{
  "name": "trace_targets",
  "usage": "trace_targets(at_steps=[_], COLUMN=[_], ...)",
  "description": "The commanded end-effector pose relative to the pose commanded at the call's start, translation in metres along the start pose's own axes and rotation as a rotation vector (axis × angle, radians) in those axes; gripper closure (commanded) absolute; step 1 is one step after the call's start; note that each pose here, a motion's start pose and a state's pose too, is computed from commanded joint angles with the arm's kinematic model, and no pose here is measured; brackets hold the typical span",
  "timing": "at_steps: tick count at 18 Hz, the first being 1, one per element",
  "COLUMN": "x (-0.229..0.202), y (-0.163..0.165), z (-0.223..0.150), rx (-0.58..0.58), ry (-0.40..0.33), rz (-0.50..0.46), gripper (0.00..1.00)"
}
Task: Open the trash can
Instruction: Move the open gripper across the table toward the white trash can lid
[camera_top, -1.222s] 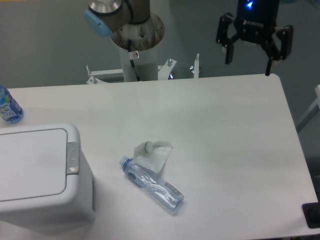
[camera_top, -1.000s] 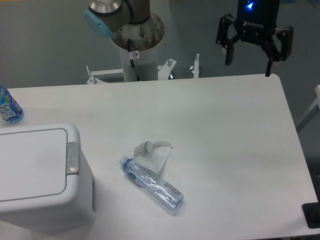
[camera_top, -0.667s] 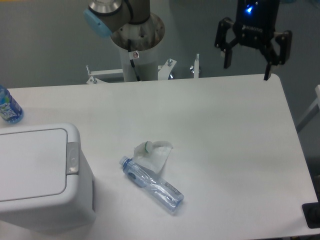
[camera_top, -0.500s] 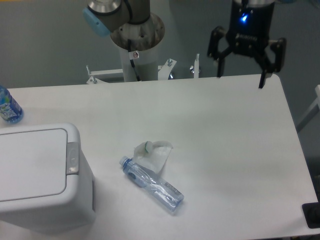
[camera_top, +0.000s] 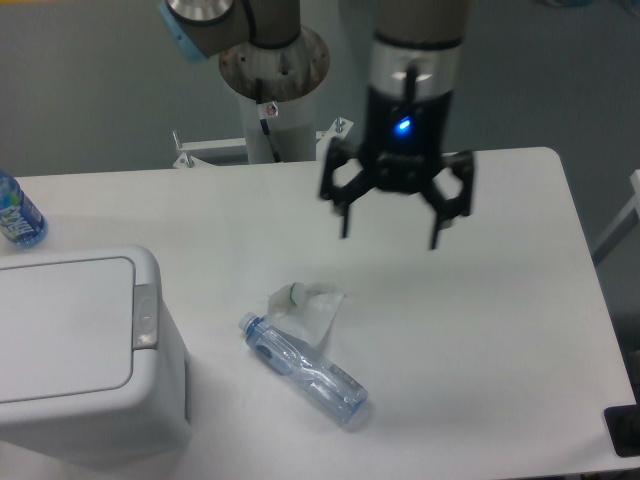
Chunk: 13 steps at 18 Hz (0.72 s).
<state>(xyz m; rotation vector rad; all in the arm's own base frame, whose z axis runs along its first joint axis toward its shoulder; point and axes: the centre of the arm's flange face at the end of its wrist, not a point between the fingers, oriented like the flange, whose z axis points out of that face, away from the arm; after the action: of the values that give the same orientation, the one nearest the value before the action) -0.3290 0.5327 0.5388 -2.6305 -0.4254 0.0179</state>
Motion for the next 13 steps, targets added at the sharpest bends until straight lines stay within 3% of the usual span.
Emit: trace_targets(at_steps=[5,13], x=[0.045,0.079], y=[-0.02,-0.023], z=[0.036,0.065], rx=[0.037,0.004], ry=[0.09,0.122], rz=[-0.085,-0.052], gripper=[0.0,0.0])
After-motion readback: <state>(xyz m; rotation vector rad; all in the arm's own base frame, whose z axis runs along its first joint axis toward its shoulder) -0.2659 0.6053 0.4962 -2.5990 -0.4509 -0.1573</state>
